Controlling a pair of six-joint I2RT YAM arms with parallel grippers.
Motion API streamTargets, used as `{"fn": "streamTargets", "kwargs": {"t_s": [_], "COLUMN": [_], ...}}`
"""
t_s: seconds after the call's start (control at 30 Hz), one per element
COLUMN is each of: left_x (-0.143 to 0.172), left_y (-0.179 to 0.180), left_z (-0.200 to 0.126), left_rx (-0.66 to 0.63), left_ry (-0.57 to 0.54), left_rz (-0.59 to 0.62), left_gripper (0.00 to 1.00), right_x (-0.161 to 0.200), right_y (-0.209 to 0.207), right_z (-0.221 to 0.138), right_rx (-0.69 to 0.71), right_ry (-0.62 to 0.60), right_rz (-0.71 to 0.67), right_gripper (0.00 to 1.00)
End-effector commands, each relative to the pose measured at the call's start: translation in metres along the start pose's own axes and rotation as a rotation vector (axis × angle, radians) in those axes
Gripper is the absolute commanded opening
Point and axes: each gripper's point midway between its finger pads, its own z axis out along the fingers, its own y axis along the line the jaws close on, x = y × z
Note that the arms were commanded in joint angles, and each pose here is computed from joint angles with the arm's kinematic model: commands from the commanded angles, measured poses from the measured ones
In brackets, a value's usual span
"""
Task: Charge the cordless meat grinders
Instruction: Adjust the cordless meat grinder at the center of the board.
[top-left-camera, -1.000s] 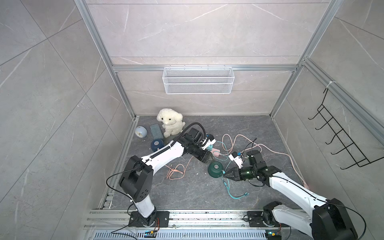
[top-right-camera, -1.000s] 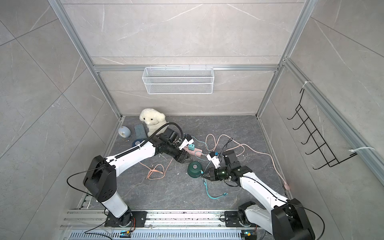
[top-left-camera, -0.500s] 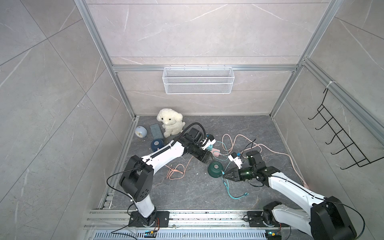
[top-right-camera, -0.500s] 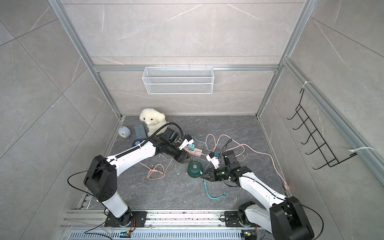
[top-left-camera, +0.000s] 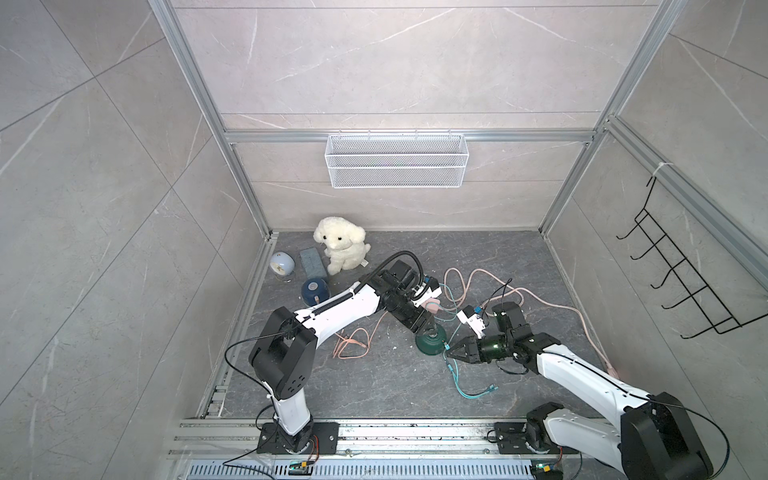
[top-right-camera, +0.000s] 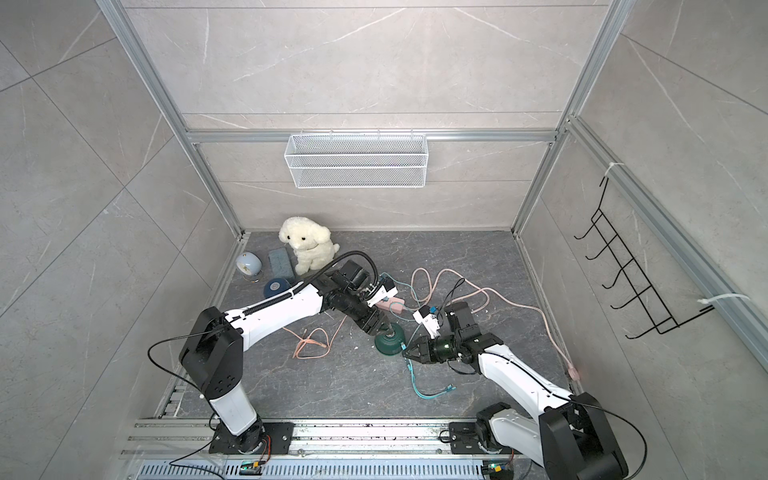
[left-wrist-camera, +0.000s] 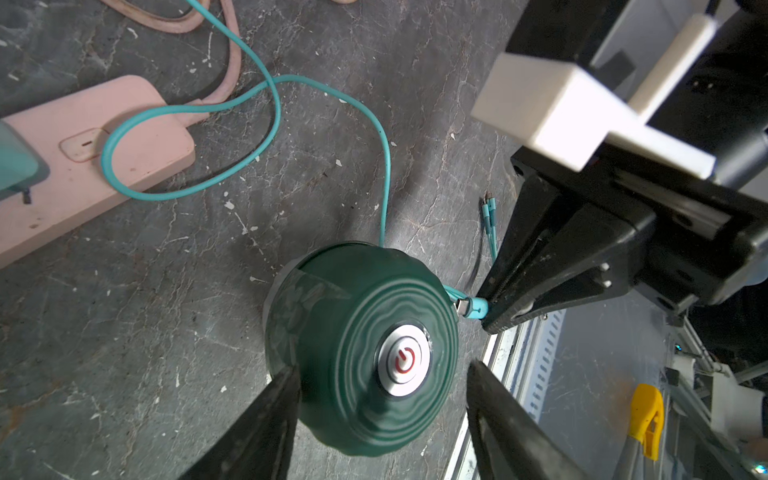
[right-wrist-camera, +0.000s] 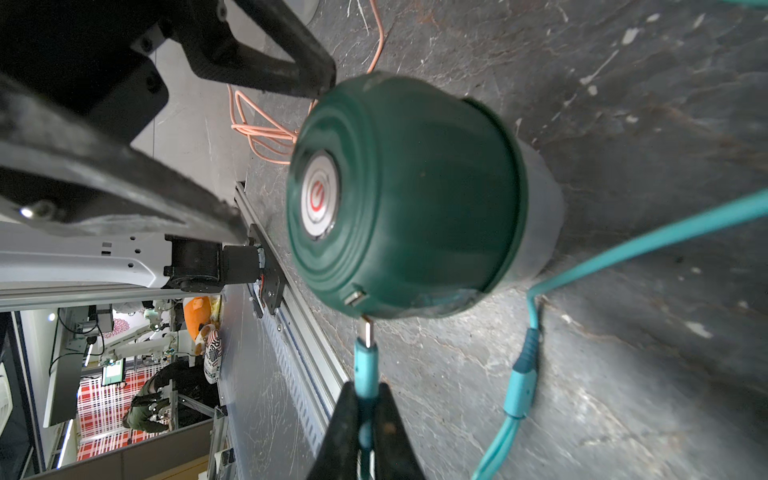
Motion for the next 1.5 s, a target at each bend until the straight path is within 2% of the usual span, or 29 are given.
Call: {"fn": "streamTargets", "kwargs": {"t_s": [0.0, 0.1, 0.27, 0.47, 0.63, 0.77, 0.97, 1.13, 1.47], "left_x": [-0.01, -0.002, 0.002, -0.003, 0.0, 0.005, 0.018, 0.011, 0.035], "left_y": [-0.007, -0.009, -0.003, -0.005, -0.014, -0.032, -0.027, -0.021, -0.017], "left_z": [-0.004, 0.002, 0.008, 0.011, 0.008, 0.001, 0.011, 0.016, 0.026], "left_rx": [-0.003, -0.007, -0.033, -0.015, 0.07, 0.153, 0.148, 0.119, 0.153], "left_ry": [-0.011, 0.03, 0.035, -0.012, 0.013, -0.026, 0.022, 0.018, 0.1], "left_rz": [0.07, 0.107, 0.198, 0.428, 0.571, 0.665, 0.722, 0.796, 0.789], "left_gripper": [0.68, 0.69, 0.73, 0.79, 0.82, 0.85, 0.9, 0.92, 0.94], "right_x": [-0.004, -0.006, -0.007, -0.007, -0.008, -0.008, -0.009, -0.01, -0.024], "right_y": [0.002, 0.003, 0.001, 0.002, 0.002, 0.002, 0.0, -0.003, -0.005], "right_z": [-0.006, -0.009, -0.01, -0.01, -0.011, -0.009, -0.006, -0.003, 0.004], "right_rx": [0.008, 0.012, 0.019, 0.005, 0.006, -0.004, -0.01, -0.01, -0.024], "right_ry": [-0.014, -0.015, -0.013, -0.009, -0.015, -0.007, 0.01, 0.021, 0.021], "right_rz": [-0.014, -0.015, -0.008, -0.006, -0.007, -0.002, -0.003, 0.005, -0.004], "right_gripper": [0.1, 0.1, 0.1, 0.1, 0.1, 0.11, 0.11, 0.11, 0.11]}}
